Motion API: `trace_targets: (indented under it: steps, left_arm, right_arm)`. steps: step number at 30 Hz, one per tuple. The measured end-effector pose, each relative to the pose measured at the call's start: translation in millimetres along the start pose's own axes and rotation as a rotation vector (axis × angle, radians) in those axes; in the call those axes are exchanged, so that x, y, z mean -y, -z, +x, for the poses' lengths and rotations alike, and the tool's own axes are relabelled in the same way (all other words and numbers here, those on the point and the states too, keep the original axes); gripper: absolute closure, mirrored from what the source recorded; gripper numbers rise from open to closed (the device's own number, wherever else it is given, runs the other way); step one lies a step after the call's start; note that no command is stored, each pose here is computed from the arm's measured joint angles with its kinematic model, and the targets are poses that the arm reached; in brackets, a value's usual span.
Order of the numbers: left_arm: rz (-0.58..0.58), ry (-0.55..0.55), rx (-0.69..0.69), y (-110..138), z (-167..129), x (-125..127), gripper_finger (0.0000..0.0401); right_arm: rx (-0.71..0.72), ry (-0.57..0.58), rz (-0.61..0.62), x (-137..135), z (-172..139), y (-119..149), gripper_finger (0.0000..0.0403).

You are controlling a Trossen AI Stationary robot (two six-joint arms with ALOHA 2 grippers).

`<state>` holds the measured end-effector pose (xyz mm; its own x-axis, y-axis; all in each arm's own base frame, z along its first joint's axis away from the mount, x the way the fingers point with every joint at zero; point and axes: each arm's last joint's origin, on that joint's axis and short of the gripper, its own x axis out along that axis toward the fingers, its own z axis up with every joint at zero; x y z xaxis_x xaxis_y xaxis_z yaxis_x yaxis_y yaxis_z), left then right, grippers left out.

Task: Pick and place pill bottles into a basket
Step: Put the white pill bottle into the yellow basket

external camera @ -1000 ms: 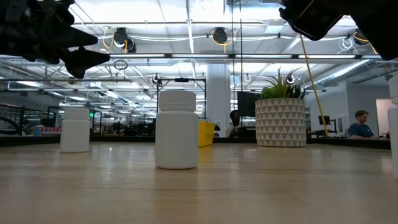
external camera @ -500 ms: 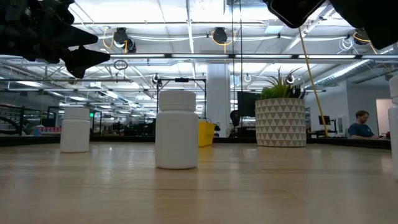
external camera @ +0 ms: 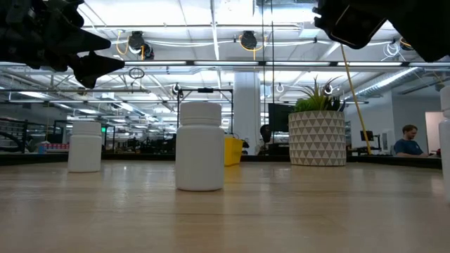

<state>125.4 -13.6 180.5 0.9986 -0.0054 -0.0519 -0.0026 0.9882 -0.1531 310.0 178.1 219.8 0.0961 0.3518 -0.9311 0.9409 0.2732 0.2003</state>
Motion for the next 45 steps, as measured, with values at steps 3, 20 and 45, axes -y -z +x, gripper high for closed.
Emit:
trace_targets:
  steps: [3,20,45]
  left_arm:
    - [0.0,0.0,0.0,0,0,0,0.0127]
    - [0.0,0.0,0.0,0,0,0,0.0128]
    - [0.0,0.0,0.001,0,0,0,0.0127]
  right_arm:
    - [0.003,0.015,0.006,1,0,-1,0.0234]
    - [0.163,0.077,0.03,7,-26,15,0.0228]
    - [0.137,0.081,0.005,-3,15,26,0.0102]
